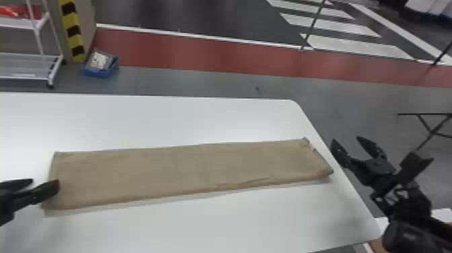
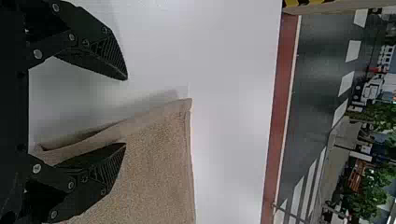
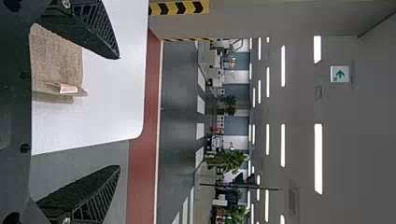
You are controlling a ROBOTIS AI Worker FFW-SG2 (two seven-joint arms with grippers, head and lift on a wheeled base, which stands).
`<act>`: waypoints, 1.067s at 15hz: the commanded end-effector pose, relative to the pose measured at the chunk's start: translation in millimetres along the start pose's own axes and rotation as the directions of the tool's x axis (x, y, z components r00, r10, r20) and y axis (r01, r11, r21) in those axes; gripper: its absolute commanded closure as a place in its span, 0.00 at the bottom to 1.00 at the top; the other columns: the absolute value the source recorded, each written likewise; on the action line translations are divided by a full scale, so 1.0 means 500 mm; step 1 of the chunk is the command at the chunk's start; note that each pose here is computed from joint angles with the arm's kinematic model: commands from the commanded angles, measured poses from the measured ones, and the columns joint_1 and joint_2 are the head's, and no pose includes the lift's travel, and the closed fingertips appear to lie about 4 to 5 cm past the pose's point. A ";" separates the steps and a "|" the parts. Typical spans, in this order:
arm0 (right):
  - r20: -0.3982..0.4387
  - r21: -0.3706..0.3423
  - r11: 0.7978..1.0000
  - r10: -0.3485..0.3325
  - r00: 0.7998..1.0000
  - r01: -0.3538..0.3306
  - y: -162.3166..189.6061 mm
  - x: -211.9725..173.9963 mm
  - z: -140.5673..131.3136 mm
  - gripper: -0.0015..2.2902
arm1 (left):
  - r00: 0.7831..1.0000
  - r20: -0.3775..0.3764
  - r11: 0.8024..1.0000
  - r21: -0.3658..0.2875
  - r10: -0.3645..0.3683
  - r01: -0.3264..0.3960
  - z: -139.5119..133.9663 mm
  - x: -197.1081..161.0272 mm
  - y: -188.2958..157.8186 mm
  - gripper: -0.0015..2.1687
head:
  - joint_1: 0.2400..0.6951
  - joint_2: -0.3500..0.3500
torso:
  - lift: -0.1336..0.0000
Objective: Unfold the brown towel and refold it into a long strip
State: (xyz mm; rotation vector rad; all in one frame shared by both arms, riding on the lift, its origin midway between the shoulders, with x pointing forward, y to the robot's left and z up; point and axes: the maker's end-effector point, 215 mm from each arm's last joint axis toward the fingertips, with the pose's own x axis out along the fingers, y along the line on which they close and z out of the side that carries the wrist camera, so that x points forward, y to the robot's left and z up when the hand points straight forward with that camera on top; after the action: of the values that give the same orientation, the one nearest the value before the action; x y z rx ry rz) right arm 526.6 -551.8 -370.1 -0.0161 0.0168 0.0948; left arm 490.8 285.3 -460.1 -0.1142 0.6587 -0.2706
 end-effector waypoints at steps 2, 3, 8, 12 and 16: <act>0.002 0.002 1.000 0.005 1.000 -0.005 0.005 0.007 0.001 0.02 | 1.000 -0.003 1.000 0.004 -0.015 0.015 -0.002 0.005 -0.017 0.21 | 1.00 0.10 | 0.08; 0.004 0.004 1.000 0.004 1.000 -0.004 0.004 0.009 0.003 0.02 | 1.000 -0.002 1.000 0.009 -0.020 0.020 0.002 0.007 -0.021 0.22 | 1.00 0.10 | 0.08; 0.008 0.008 1.000 -0.001 1.000 0.001 0.003 0.015 0.005 0.02 | 1.000 0.013 0.999 0.032 -0.017 0.016 0.035 0.012 -0.020 0.56 | 1.00 0.08 | 0.08; 0.011 0.007 1.000 -0.007 1.000 0.007 0.002 0.018 0.007 0.02 | 1.000 -0.015 0.999 0.035 0.001 0.000 0.042 0.006 0.004 0.59 | 1.00 0.10 | 0.08; 0.013 0.004 1.000 -0.003 1.000 0.002 0.005 0.025 0.012 0.02 | 0.999 -0.012 0.998 0.049 0.042 -0.041 0.048 -0.003 0.041 0.59 | 1.00 0.12 | 0.08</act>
State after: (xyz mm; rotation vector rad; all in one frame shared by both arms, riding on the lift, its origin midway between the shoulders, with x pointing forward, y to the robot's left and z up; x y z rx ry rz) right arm 537.6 -548.3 -365.5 -0.0092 0.0046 0.0912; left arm 508.2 296.5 -444.2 -0.0666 0.6660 -0.2660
